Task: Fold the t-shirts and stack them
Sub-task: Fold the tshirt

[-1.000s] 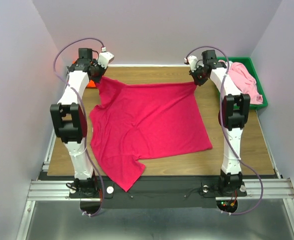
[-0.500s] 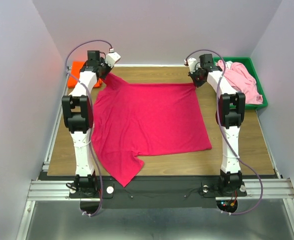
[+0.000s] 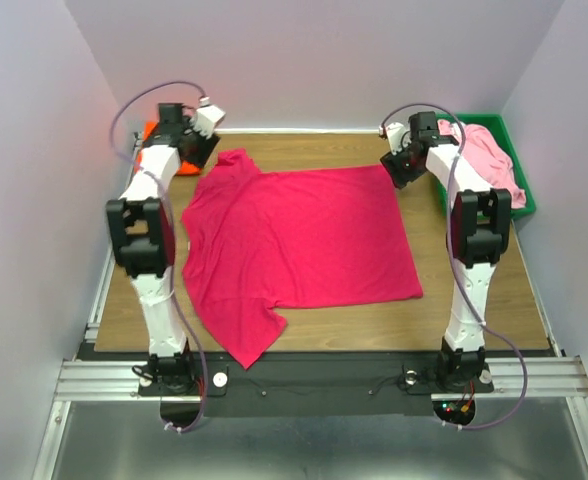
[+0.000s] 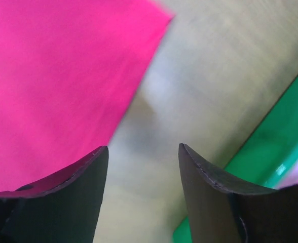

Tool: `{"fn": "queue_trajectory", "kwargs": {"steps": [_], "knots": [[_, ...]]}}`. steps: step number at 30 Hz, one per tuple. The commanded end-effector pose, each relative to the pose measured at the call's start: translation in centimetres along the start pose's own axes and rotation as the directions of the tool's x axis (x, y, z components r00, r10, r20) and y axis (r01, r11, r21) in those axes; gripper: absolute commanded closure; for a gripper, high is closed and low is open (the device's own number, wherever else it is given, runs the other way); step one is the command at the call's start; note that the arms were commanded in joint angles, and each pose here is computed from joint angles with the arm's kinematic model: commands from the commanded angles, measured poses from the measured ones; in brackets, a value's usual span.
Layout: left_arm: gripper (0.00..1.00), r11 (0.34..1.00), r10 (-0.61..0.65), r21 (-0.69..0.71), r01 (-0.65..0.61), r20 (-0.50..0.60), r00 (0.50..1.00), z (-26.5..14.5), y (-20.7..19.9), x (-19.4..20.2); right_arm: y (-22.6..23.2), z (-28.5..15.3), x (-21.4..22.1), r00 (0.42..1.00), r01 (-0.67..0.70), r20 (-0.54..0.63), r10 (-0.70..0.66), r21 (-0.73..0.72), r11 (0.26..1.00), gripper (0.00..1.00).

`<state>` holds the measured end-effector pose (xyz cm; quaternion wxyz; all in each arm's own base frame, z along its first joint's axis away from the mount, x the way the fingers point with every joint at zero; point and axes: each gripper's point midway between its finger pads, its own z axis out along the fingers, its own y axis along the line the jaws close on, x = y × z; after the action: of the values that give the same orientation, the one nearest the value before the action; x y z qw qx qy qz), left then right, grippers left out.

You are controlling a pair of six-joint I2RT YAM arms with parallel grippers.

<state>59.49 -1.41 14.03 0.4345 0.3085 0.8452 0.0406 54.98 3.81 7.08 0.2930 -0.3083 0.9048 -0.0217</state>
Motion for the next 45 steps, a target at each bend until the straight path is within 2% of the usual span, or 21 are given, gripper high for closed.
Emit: {"fn": "queue_trajectory", "kwargs": {"steps": [1, 2, 5, 7, 8, 11, 17, 21, 23, 28, 31, 33, 34, 35, 38, 39, 40, 41, 43, 44, 45], "knots": [[0.39, 0.996, -0.067, 0.066, 0.064, 0.055, 0.996, -9.6, -0.9, -1.1, 3.7, -7.0, -0.6, 0.998, -0.039, 0.036, 0.045, -0.154, 0.987, 0.42], [0.45, 0.99, -0.074, 0.118, 0.072, 0.015, 0.997, -10.1, -2.7, 0.6, 6.2, -7.2, 1.3, 0.998, -0.058, -0.02, 0.054, -0.242, 0.969, 0.44], [0.55, 0.953, -0.098, 0.276, 0.128, -0.117, 0.988, -10.9, -8.0, 5.6, 9.6, -7.5, 3.9, 0.995, -0.078, -0.09, 0.05, -0.339, 0.937, 0.54], [0.59, 0.936, -0.084, 0.328, 0.128, -0.142, 0.986, -12.0, -10.1, 7.3, 11.6, -7.6, 6.5, 0.988, -0.098, -0.151, 0.043, -0.377, 0.921, 0.59], [0.6, 0.922, -0.087, 0.356, 0.152, -0.191, 0.978, -12.2, -11.9, 9.6, 12.2, -7.7, 7.1, 0.986, -0.097, -0.164, 0.035, -0.388, 0.916, 0.6], [0.62, 0.908, -0.069, 0.385, 0.163, -0.247, 0.967, -13.3, -14.2, 12.7, 13.7, -7.3, 10.2, 0.969, -0.129, -0.245, 0.027, -0.408, 0.904, 0.61], [0.66, 0.915, -0.014, 0.373, 0.152, -0.347, 0.938, -15.2, -16.3, 17.6, 15.4, -6.7, 15.4, 0.928, -0.15, -0.372, -0.019, -0.418, 0.896, 0.63], [0.66, 0.93, 0.033, 0.338, 0.143, -0.465, 0.885, -16.8, -17.6, 22.7, 15.0, -6.5, 19.8, 0.878, -0.115, -0.473, -0.069, -0.35, 0.93, 0.64], [0.67, 0.941, 0.054, 0.315, 0.127, -0.508, 0.86, -17.9, -17.7, 24.8, 14.3, -6.7, 21.0, 0.859, -0.088, -0.504, -0.084, -0.308, 0.947, 0.64], [0.66, 0.942, 0.062, 0.309, 0.13, -0.542, 0.838, -19.8, -17.8, 26.8, 13.3, -6.8, 21.4, 0.857, -0.057, -0.509, -0.088, -0.262, 0.963, 0.64], [0.64, 0.928, 0.07, 0.345, 0.137, -0.526, 0.847, -20.7, -18.2, 26.2, 13.1, -7.3, 20.5, 0.872, -0.05, -0.482, -0.091, -0.272, 0.961, 0.62], [0.6, 0.922, 0.087, 0.373, 0.107, -0.468, 0.879, -20.9, -17.6, 24.2, 14.0, -8.4, 18.7, 0.895, -0.058, -0.433, -0.107, -0.351, 0.935, 0.59], [0.57, 0.907, 0.075, 0.404, 0.12, -0.435, 0.897, -21.0, -18.0, 22.9, 14.3, -9.2, 17.5, 0.911, -0.056, -0.396, -0.113, -0.389, 0.919, 0.54], [0.55, 0.912, 0.075, 0.401, 0.092, -0.382, 0.921, -20.7, -16.6, 20.6, 14.5, -10.2, 15.0, 0.94, -0.057, -0.327, -0.098, -0.433, 0.899, 0.52], [0.5, 0.894, 0.019, 0.433, 0.116, -0.295, 0.955, -19.6, -15.4, 16.3, 13.9, -11.6, 10.2, 0.979, -0.039, -0.195, -0.057, -0.454, 0.89, 0.42], [0.49, 0.912, 0.012, 0.403, 0.082, -0.226, 0.974, -19.0, -13.0, 13.1, 12.7, -11.9, 7.3, 0.992, -0.023, -0.125, -0.035, -0.433, 0.901, 0.4], [0.48, 0.917, -0.036, 0.382, 0.115, -0.21, 0.977, -18.4, -12.1, 11.6, 11.9, -11.9, 5.8, 0.995, -0.019, -0.094, -0.023, -0.416, 0.909, 0.39], [0.47, 0.933, -0.054, 0.344, 0.1, -0.141, 0.989, -16.9, -9.7, 8.8, 10.8, -11.5, 4.8, 0.997, -0.025, -0.075, -0.005, -0.4, 0.916, 0.39], [0.45, 0.945, -0.095, 0.305, 0.12, -0.094, 0.991, -15.3, -7.5, 6.3, 8.0, -9.7, 1.8, 0.999, -0.038, -0.027, 0.03, -0.35, 0.936, 0.39], [0.44, 0.936, -0.154, 0.302, 0.18, -0.106, 0.982, -13.2, -6.9, 6.1, 6.9, -8.9, 1.2, 0.999, -0.044, -0.016, 0.041, -0.333, 0.942, 0.39], [0.44, 0.95, -0.16, 0.264, 0.167, -0.048, 0.986, -12.7, -4.6, 3.5, 5.1, -8.4, 0.3, 0.998, -0.06, 0.004, 0.065, -0.302, 0.951, 0.4]]}}
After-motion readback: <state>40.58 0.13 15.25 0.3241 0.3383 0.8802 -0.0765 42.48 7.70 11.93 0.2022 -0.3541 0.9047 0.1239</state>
